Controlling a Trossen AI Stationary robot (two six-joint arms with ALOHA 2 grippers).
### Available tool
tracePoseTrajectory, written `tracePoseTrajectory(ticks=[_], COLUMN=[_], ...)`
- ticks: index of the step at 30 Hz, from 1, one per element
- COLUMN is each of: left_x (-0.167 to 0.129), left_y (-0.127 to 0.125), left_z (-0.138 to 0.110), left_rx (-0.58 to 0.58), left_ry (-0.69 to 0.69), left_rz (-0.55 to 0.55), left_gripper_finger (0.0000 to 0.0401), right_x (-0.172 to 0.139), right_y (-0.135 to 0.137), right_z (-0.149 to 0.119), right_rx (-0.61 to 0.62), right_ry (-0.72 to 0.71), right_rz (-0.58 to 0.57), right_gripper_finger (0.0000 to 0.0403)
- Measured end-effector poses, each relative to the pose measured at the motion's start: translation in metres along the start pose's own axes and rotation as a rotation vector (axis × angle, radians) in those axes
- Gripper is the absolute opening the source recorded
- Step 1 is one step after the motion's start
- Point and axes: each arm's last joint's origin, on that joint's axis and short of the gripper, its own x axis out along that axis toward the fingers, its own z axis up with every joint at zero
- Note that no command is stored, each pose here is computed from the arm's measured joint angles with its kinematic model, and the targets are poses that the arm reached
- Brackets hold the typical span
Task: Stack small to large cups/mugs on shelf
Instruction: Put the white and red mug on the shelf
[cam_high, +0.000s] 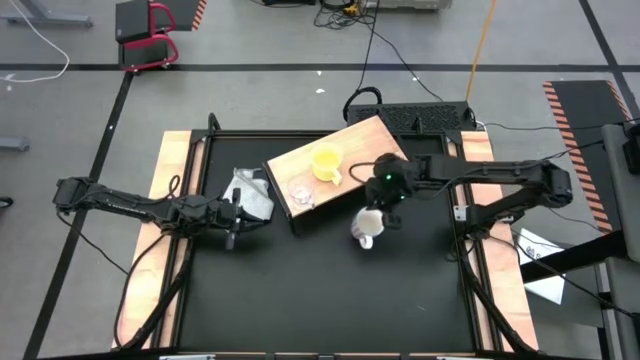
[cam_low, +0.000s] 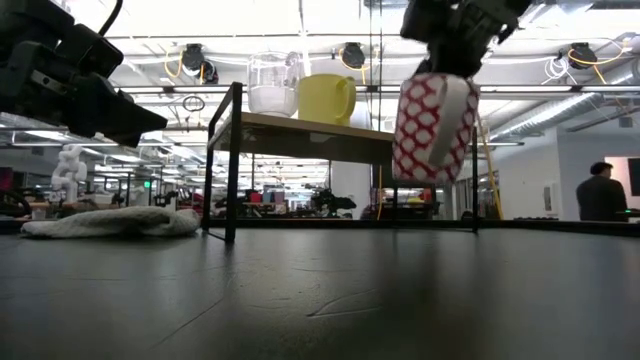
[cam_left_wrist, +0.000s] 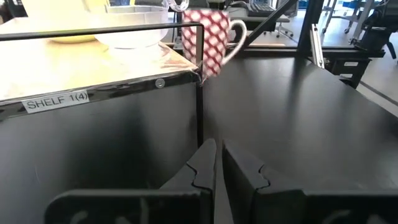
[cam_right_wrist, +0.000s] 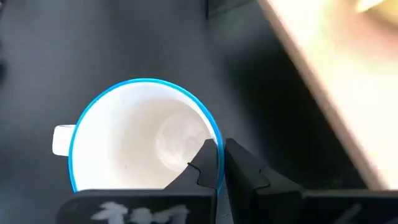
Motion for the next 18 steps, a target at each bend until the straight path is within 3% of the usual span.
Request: tracePoseTrajectory(ticks=[8, 18], left_x=[0.000, 0.000], left_y=[0.000, 0.000], left_z=[0.000, -0.001], left_rx=[-0.004, -0.004], left_ry=[0.003, 0.008], left_rz=[-0.007, -0.015], left_gripper_finger=[0.0031, 0.0031], right_x=[-0.033, -0.017], right_y=[0.009, 0.014], right_z=[-0.012, -0.066], right_rx=[-0.016, 0.051], right_ry=[-0.133, -0.172], right_rz=[-0.017, -0.016], right_gripper_finger=[0.0001, 0.0001])
